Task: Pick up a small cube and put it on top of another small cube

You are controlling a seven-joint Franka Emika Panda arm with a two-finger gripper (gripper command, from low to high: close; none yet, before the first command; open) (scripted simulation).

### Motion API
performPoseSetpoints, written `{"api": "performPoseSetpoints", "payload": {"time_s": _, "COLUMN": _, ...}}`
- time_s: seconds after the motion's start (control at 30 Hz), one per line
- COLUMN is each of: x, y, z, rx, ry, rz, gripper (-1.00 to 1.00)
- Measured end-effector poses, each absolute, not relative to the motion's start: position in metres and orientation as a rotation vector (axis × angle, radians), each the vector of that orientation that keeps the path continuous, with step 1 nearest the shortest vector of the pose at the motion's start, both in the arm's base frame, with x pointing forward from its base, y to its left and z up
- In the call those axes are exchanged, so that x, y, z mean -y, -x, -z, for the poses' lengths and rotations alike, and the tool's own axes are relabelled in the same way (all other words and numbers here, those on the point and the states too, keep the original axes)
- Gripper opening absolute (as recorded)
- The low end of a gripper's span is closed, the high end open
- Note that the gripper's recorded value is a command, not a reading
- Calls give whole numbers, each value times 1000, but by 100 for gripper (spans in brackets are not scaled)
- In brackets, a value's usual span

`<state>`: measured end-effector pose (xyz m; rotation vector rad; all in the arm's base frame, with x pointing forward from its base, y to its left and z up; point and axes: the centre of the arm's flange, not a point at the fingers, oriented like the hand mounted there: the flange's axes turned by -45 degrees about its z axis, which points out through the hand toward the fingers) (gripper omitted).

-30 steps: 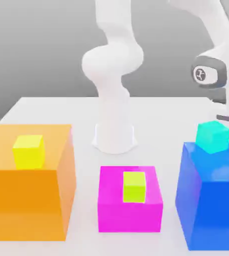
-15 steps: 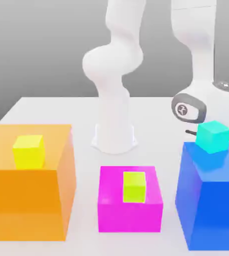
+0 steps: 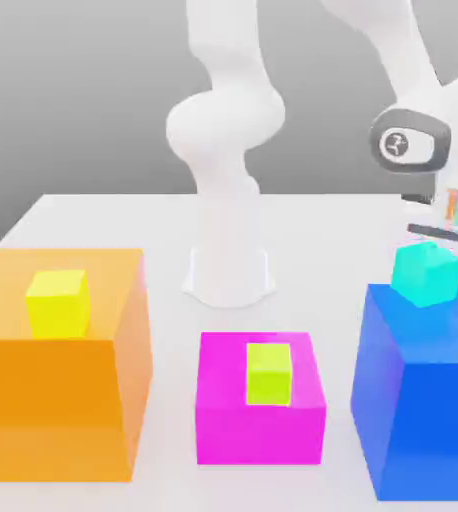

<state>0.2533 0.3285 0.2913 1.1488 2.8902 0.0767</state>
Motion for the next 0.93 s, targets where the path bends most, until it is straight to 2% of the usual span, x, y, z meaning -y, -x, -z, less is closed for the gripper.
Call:
{"api": "performPoseSetpoints", "payload": {"time_s": 0.4, "x": -262, "y": -330, "z": -454, "rx": -2285, "ry": -2134, "rz": -38, "gripper": -100}}
{"api": "performPoseSetpoints", "payload": {"time_s": 0.47, "x": -243, "y": -343, "z": -454, "rx": -2159, "ry": -2281, "rz": -9, "gripper": -100}}
{"api": "performPoseSetpoints", "payload": {"time_s": 0.57, "x": -237, "y": -348, "z": -417, "rx": -2118, "ry": -2325, "rz": 1, "gripper": -100}}
{"api": "performPoseSetpoints", "payload": {"time_s": 0.6, "x": -237, "y": -347, "z": -405, "rx": -2115, "ry": -2328, "rz": 1, "gripper": 100}}
{"api": "performPoseSetpoints", "payload": {"time_s": 0.8, "x": -236, "y": -347, "z": -400, "rx": -2112, "ry": -2328, "rz": 1, "gripper": 100}}
{"api": "performPoseSetpoints", "payload": {"time_s": 0.93, "x": -236, "y": -348, "z": -442, "rx": -2109, "ry": -2328, "rz": 0, "gripper": 100}}
